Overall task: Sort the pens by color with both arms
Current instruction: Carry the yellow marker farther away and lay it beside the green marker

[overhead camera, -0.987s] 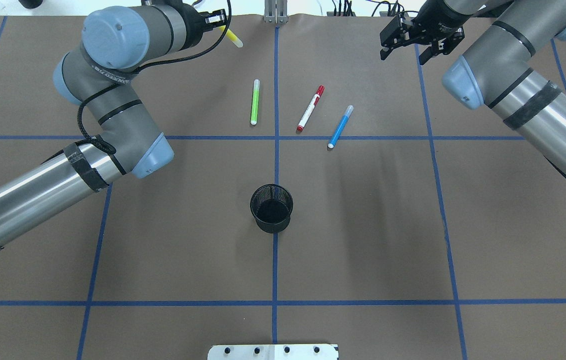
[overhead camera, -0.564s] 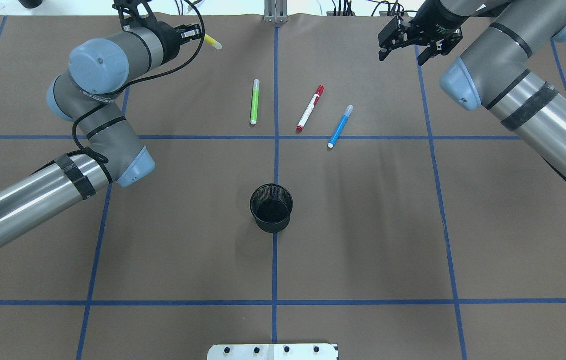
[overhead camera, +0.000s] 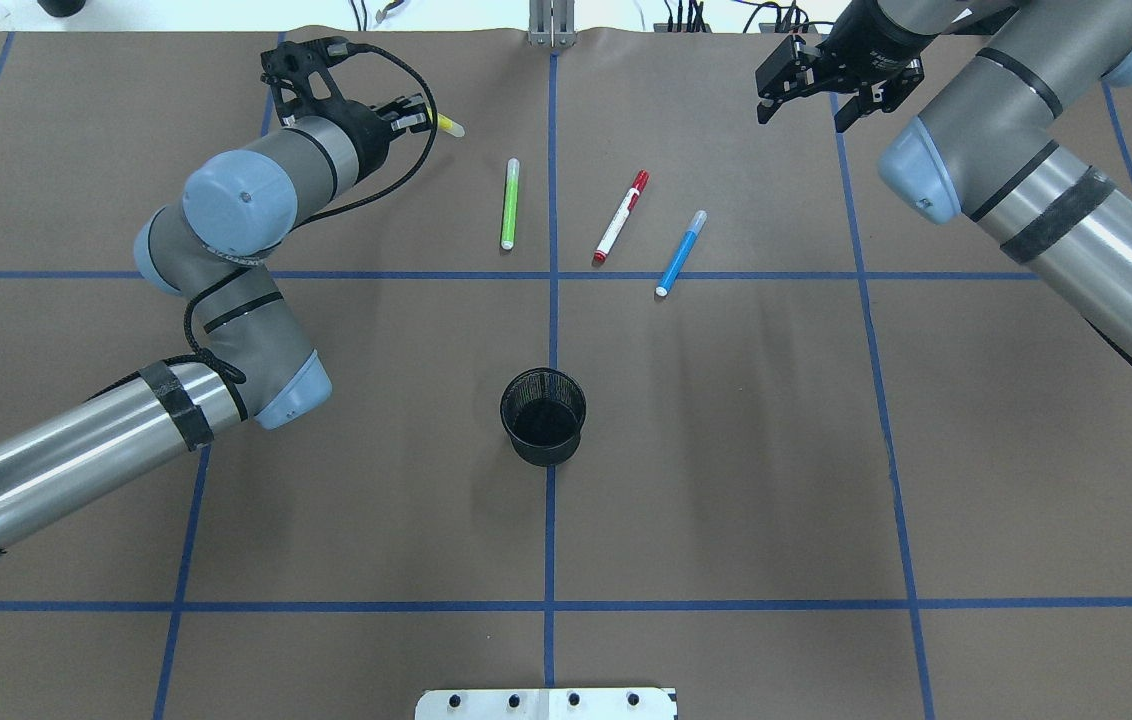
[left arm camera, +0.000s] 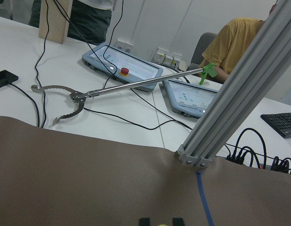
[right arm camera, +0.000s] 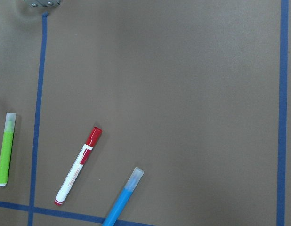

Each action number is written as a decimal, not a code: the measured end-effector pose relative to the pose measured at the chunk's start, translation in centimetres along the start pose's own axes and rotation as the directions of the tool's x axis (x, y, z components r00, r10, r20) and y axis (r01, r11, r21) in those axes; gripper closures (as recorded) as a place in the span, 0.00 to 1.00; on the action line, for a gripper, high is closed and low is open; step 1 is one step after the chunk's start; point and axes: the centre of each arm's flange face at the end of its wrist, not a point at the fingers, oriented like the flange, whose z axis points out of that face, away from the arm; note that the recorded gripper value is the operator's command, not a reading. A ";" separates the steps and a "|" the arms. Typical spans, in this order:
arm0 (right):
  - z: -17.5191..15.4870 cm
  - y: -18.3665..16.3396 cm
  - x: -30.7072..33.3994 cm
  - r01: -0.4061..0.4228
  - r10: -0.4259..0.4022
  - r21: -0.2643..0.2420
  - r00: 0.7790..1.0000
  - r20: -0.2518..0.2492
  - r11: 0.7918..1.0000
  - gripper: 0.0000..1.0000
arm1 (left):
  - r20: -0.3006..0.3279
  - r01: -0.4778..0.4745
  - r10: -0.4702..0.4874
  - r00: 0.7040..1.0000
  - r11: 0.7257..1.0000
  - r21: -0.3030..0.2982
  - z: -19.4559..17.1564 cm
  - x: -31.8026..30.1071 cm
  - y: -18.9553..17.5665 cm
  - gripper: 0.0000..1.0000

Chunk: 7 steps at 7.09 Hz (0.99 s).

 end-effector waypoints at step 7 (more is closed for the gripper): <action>0.0 0.0 0.0 0.000 0.000 0.001 1.000 -0.001 1.000 0.01 | -0.042 -0.002 -0.001 0.999 0.998 -0.056 -1.8 3.2 1.5 0.01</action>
